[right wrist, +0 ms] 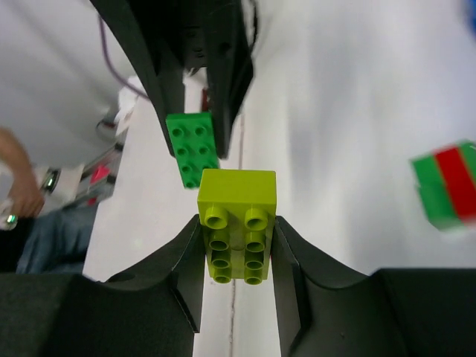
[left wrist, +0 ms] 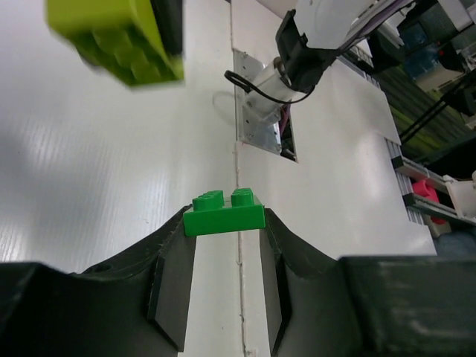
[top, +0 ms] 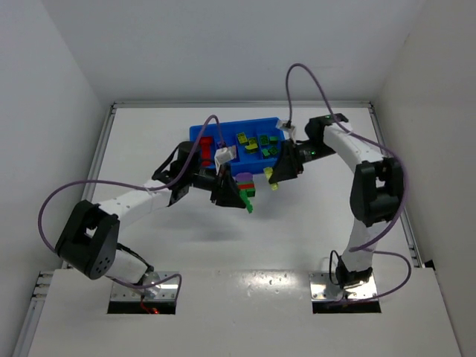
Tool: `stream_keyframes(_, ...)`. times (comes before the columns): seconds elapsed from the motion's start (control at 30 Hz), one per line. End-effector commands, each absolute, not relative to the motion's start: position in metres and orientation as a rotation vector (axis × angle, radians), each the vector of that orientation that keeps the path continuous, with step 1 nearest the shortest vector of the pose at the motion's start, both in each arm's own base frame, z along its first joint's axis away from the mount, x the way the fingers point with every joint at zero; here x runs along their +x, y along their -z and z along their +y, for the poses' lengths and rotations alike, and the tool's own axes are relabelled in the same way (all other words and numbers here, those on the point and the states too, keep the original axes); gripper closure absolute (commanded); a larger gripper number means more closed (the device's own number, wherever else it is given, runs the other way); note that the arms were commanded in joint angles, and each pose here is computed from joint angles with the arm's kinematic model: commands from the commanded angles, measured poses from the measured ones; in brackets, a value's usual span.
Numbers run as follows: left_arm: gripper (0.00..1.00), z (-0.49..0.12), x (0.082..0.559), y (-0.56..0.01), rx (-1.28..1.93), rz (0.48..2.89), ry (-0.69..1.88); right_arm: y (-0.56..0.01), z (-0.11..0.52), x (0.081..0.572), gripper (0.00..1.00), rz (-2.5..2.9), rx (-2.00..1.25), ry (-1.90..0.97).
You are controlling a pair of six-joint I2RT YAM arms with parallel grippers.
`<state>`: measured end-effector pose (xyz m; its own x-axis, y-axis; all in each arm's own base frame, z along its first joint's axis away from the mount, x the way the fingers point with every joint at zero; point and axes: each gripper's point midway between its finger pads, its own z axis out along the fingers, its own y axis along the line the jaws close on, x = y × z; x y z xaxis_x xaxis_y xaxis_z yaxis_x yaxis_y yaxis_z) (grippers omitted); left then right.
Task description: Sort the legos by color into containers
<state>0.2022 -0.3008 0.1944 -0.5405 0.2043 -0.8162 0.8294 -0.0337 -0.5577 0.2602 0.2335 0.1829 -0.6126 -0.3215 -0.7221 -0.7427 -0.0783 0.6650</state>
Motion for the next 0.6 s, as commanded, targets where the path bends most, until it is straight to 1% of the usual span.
stream_keyframes(0.0,1.00,-0.300,0.196,-0.203,1.149,1.644,1.577,-0.219,0.206,0.270,0.91,1.770,-1.051,-1.664)
stream_keyframes(0.1,1.00,-0.298,0.203,-0.200,1.135,1.659,1.494,-0.219,0.188,0.272,0.91,1.770,-0.997,-1.612)
stream_keyframes(0.13,1.00,-0.300,0.211,-0.210,1.133,1.637,1.448,-0.220,0.177,0.278,0.91,1.765,-0.951,-1.587)
stream_keyframes(0.2,1.00,-0.300,0.235,-0.205,1.091,1.698,1.309,-0.219,0.166,0.279,0.91,1.766,-0.897,-1.574)
stream_keyframes(0.23,1.00,-0.304,0.252,-0.220,1.076,1.678,1.254,-0.220,0.155,0.280,0.91,1.773,-0.859,-1.550)
stream_keyframes(0.27,1.00,-0.303,0.273,-0.217,1.011,1.744,1.162,-0.223,0.151,0.281,0.91,1.769,-0.850,-1.532)
stream_keyframes(0.3,1.00,-0.306,0.286,-0.220,0.991,1.758,1.130,-0.224,0.147,0.280,0.91,1.770,-0.837,-1.522)
stream_keyframes(0.33,1.00,-0.311,0.302,-0.205,0.972,1.822,1.114,-0.229,0.141,0.281,0.91,1.751,-0.821,-1.494)
stream_keyframes(0.37,1.00,-0.318,0.323,-0.224,0.966,1.794,1.077,-0.232,0.138,0.281,0.91,1.745,-0.819,-1.478)
stream_keyframes(0.4,1.00,-0.322,0.339,-0.225,0.934,1.808,1.042,-0.233,0.135,0.279,0.91,1.745,-0.810,-1.468)
stream_keyframes(0.43,1.00,-0.329,0.356,-0.208,0.925,1.848,1.033,-0.234,0.130,0.279,0.91,1.746,-0.793,-1.453)
stream_keyframes(0.47,1.00,-0.336,0.378,-0.228,0.891,1.811,0.994,-0.239,0.128,0.278,0.91,1.733,-0.799,-1.428)
stream_keyframes(0.53,1.00,-0.346,0.404,-0.226,0.861,1.820,0.973,-0.239,0.121,0.277,0.91,1.730,-0.759,-1.414)
stream_keyframes(0.57,1.00,-0.357,0.427,-0.222,0.843,1.820,0.963,-0.238,0.121,0.275,0.91,1.729,-0.760,-1.411)
